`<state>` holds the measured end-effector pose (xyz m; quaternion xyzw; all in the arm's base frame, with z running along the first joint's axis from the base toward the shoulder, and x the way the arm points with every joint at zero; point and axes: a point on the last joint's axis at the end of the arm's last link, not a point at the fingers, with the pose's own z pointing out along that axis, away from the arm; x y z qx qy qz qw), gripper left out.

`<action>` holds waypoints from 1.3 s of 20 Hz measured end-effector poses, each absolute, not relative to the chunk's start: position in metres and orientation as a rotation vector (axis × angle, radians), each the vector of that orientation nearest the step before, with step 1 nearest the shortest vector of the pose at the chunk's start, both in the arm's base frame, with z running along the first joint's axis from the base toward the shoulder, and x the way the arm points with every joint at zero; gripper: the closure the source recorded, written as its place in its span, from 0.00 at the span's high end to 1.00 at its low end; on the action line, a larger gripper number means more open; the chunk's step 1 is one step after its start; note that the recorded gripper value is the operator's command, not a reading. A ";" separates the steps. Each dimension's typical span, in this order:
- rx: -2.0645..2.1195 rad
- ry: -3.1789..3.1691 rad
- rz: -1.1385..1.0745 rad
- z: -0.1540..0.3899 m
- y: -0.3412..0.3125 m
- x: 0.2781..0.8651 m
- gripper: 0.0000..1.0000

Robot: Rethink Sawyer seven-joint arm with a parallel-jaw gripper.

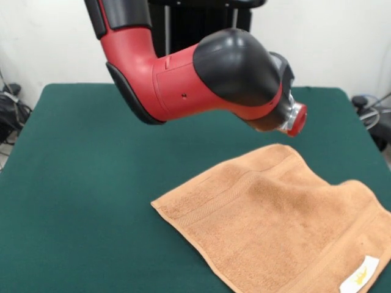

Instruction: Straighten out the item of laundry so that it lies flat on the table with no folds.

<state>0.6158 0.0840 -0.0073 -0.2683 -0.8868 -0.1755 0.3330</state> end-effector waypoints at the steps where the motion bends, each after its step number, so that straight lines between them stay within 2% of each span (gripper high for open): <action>1: -0.700 -2.315 -0.458 -0.007 0.084 0.616 0.00; 11: -0.704 -2.320 -0.460 -0.009 0.084 0.619 0.00; 26: -0.723 -2.284 -0.484 -0.041 0.088 0.619 0.00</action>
